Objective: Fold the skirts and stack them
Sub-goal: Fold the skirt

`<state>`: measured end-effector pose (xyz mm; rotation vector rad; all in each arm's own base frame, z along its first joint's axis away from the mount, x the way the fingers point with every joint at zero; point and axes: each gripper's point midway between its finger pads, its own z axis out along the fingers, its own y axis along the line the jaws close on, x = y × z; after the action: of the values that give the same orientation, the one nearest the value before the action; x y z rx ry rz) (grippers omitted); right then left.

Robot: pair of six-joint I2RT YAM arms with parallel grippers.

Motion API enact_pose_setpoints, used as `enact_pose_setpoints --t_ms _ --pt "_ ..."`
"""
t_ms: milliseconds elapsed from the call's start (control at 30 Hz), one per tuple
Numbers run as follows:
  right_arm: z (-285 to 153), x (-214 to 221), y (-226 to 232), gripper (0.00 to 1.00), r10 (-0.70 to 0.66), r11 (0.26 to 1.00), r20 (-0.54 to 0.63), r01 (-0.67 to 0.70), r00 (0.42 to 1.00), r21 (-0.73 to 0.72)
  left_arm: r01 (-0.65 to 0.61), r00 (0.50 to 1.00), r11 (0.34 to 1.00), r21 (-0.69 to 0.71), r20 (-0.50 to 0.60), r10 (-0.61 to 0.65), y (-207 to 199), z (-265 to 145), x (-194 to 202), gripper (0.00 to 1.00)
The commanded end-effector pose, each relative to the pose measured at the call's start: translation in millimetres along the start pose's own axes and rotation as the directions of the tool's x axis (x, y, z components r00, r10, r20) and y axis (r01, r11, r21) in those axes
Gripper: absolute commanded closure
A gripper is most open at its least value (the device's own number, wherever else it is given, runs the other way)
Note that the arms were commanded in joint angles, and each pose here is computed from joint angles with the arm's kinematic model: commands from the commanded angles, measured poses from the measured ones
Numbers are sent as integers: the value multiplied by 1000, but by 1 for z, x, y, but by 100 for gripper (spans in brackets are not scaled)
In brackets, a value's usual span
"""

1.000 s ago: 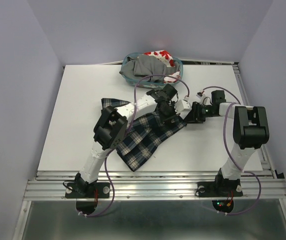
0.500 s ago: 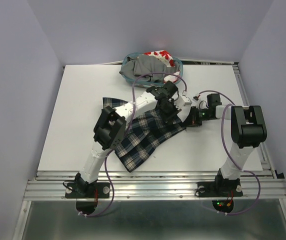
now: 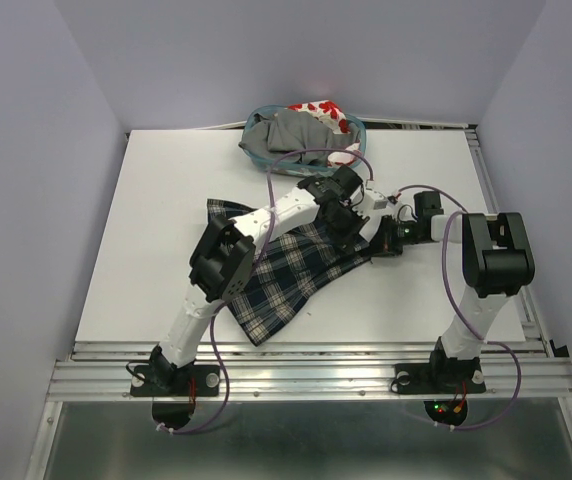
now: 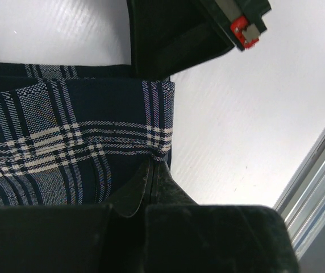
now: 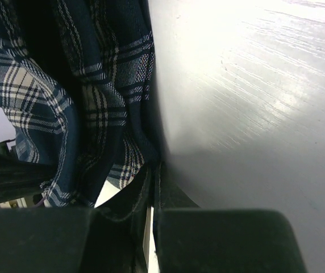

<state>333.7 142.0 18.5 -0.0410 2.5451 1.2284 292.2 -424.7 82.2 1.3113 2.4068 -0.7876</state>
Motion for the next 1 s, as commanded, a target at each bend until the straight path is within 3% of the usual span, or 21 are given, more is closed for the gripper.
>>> enact_pose_setpoints --t_ms 0,167,433,500,633,733,967 --pt "0 3 -3 99 -37 998 16 36 999 45 11 996 1000 17 93 -12 -13 -5 -28 100" --pt "1 4 -3 99 -26 999 14 25 1000 43 45 997 998 53 61 -48 -11 14 -18 100" --pt "-4 -3 -6 98 -38 995 28 35 999 88 111 994 988 111 -38 -107 -15 43 29 100" --pt "-10 -11 -6 94 -67 989 43 61 997 135 135 989 985 110 -67 -128 -11 51 42 100" --pt "-34 -22 -6 68 -123 969 64 106 990 224 164 984 979 119 -84 -155 -10 58 53 100" --pt "-52 -34 -2 59 -137 958 101 106 985 267 173 983 977 129 -83 -163 -11 61 54 100" --pt "-53 -29 29 55 -56 990 90 43 994 135 165 986 977 137 -61 -158 -12 60 50 95"
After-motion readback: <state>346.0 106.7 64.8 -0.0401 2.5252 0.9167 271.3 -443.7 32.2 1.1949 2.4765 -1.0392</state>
